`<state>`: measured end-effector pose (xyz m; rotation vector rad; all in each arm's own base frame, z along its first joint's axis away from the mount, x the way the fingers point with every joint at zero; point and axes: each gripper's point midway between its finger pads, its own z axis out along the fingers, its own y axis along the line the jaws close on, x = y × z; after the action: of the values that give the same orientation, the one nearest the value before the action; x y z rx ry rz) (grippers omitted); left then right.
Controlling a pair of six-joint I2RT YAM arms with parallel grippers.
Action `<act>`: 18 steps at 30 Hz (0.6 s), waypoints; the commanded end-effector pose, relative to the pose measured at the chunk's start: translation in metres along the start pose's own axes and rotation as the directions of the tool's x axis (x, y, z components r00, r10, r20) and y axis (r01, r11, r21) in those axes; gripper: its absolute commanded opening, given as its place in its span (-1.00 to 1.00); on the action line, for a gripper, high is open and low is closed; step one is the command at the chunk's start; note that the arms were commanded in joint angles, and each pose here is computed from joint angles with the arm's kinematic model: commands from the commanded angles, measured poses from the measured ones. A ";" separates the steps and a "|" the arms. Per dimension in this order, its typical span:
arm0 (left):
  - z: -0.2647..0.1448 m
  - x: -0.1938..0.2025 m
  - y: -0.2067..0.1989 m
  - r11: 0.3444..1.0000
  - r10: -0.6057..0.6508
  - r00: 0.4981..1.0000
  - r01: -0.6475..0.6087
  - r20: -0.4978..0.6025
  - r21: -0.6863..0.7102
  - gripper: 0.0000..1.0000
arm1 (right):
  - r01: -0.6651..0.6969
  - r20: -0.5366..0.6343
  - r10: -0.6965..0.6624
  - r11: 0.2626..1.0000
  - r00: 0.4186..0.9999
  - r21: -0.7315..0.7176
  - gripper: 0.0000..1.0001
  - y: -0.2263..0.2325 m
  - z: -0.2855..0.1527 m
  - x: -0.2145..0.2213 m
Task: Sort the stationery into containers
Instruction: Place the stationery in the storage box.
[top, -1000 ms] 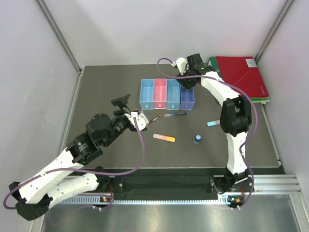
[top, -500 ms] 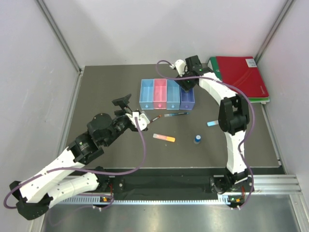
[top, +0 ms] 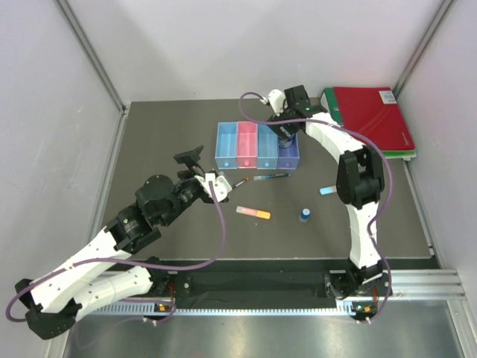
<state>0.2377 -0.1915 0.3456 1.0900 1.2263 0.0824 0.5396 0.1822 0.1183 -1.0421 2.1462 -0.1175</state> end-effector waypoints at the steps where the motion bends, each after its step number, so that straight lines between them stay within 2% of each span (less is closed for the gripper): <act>1: 0.001 -0.008 0.008 0.999 -0.017 0.999 0.018 0.041 -0.036 0.98 | 0.009 0.123 -0.020 0.996 0.992 0.089 0.76 -0.019 -0.033 -0.041; 5: 0.000 -0.012 0.013 0.999 -0.013 0.999 0.015 0.045 -0.047 0.98 | 0.012 0.157 -0.031 0.992 0.987 0.122 0.75 -0.028 -0.060 -0.054; 8: -0.003 -0.014 0.013 1.000 -0.008 0.999 0.009 0.037 -0.023 0.98 | 0.025 0.197 -0.040 0.997 0.980 0.078 0.76 -0.021 -0.098 -0.064; 9: -0.005 -0.014 0.012 1.000 -0.004 0.999 0.004 0.034 -0.007 0.98 | 0.046 0.199 -0.049 0.999 0.979 0.017 0.76 -0.008 -0.110 -0.062; 11: -0.006 -0.009 -0.003 0.997 0.021 1.000 -0.022 0.015 0.073 0.98 | 0.090 0.221 -0.082 0.996 0.972 -0.024 0.77 0.007 -0.142 -0.062; 15: -0.011 0.006 -0.028 0.980 0.068 0.998 -0.064 -0.012 0.189 0.98 | 0.163 0.164 -0.136 0.973 0.977 -0.163 0.78 0.055 -0.186 -0.024; 18: -0.009 0.014 -0.035 0.979 0.071 0.997 -0.066 -0.024 0.191 0.98 | 0.187 0.115 -0.167 0.964 0.979 -0.188 0.79 0.076 -0.207 0.013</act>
<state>0.2244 -0.1948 0.3222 1.2506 1.2479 0.0516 0.4175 0.1902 0.2494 -1.1806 1.9493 0.0096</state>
